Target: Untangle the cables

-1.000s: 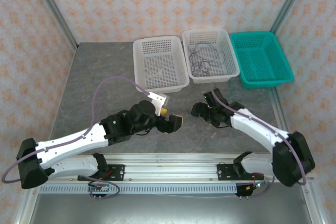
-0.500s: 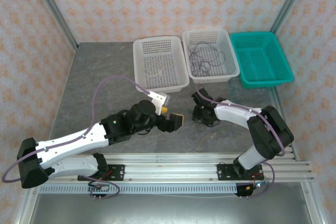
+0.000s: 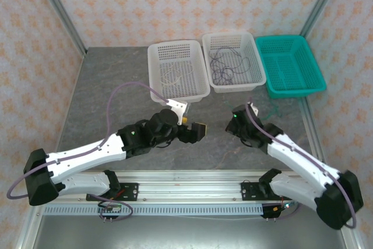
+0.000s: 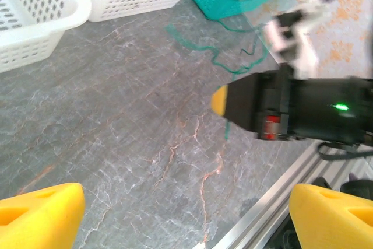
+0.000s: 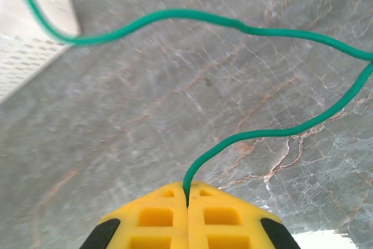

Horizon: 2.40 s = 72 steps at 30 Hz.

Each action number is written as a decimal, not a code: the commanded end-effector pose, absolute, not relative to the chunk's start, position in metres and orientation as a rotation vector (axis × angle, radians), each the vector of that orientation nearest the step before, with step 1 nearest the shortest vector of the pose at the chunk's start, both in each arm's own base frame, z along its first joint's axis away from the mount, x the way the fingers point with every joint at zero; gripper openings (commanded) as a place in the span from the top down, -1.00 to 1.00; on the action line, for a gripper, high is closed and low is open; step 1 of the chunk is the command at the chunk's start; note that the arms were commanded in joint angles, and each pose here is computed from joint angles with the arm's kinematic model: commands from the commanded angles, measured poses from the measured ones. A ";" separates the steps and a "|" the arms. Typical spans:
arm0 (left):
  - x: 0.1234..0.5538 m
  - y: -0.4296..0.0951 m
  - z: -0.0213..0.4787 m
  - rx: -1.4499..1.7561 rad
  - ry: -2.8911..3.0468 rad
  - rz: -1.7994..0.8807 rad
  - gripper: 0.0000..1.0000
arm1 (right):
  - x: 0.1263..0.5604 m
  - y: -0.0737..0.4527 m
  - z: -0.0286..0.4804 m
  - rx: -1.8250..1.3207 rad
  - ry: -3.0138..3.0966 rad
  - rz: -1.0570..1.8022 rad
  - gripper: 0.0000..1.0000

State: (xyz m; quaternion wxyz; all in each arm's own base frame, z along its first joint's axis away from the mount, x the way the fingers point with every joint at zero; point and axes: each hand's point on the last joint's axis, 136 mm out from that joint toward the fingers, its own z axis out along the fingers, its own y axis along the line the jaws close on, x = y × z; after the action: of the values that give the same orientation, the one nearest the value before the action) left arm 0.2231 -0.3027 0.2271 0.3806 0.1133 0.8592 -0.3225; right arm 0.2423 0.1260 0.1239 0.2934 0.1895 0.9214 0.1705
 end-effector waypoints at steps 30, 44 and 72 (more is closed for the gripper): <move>0.287 -0.288 0.239 -0.532 2.084 -1.058 -0.61 | 0.177 0.286 0.240 -0.145 2.355 1.115 1.00; 0.279 -0.189 0.256 -0.581 2.040 -0.612 1.00 | 0.161 0.242 0.247 -0.212 2.287 1.018 1.00; 0.206 -0.009 0.274 -0.732 1.826 -0.187 1.00 | 0.195 0.043 0.215 0.605 2.091 0.273 1.00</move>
State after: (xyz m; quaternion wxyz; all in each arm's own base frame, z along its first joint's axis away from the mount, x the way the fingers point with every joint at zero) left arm 0.2120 -0.0292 0.2686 0.5323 -0.3039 0.7805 -0.1231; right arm 0.2003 0.0708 0.2207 0.4430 0.2140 0.8560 0.1585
